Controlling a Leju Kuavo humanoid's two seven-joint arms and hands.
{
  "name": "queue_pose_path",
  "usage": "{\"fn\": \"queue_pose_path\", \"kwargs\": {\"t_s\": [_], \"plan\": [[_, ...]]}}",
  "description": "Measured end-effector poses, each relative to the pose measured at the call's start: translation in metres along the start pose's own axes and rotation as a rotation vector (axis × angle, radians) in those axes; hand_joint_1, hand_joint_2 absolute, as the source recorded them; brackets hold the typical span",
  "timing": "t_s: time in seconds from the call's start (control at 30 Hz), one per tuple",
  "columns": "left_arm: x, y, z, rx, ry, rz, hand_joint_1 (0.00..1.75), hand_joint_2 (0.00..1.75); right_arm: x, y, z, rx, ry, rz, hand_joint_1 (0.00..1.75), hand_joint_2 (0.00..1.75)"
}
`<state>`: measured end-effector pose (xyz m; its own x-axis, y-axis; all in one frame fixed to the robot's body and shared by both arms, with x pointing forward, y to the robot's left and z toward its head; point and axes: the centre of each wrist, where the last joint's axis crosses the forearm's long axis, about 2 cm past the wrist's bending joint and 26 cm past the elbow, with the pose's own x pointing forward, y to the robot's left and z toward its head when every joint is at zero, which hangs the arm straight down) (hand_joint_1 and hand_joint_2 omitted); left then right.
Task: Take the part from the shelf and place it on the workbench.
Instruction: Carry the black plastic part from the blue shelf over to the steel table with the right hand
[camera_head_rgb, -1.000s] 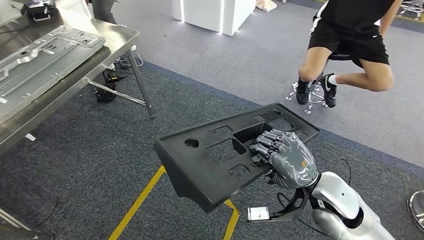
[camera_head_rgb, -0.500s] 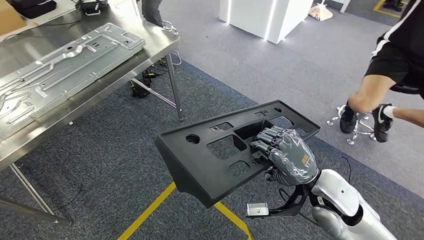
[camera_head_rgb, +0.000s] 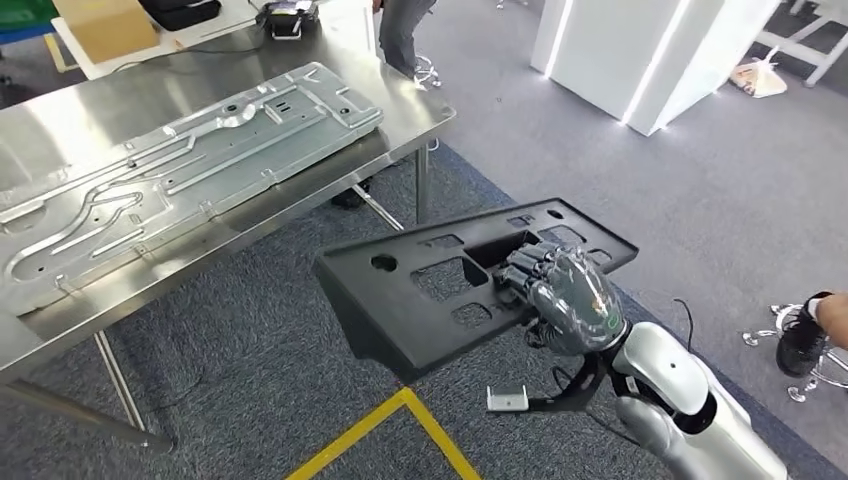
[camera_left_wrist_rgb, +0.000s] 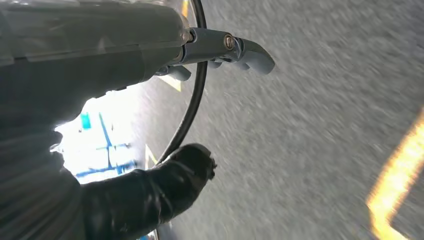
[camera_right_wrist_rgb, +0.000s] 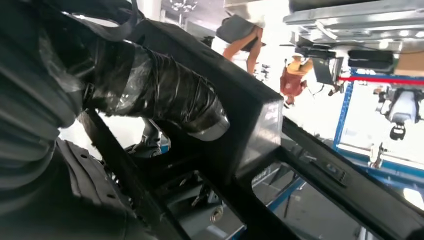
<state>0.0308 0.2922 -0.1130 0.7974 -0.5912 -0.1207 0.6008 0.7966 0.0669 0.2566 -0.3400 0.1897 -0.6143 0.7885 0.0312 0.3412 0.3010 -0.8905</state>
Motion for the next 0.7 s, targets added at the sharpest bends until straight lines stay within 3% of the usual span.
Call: {"fn": "queue_pose_path", "kwargs": {"t_s": [0.13,0.47,0.6,0.7], "plan": [[-0.003,-0.005,-0.001,-0.009,0.011,-0.002,0.00,1.75,-0.009,0.008,-0.016,0.066,0.022,0.031,1.75,1.75],[0.004,-0.001,0.001,-0.012,0.008,0.001,0.00,1.75,-0.044,0.011,-0.097,0.166,0.059,0.098,1.75,1.75],[0.000,-0.010,0.000,-0.036,0.017,0.022,0.00,1.75,-0.042,0.019,-0.130,0.213,0.044,0.091,1.75,1.75],[0.009,-0.010,0.002,-0.036,0.004,0.041,0.00,1.75,-0.028,0.028,-0.155,0.242,0.016,0.082,1.75,1.75]]}}
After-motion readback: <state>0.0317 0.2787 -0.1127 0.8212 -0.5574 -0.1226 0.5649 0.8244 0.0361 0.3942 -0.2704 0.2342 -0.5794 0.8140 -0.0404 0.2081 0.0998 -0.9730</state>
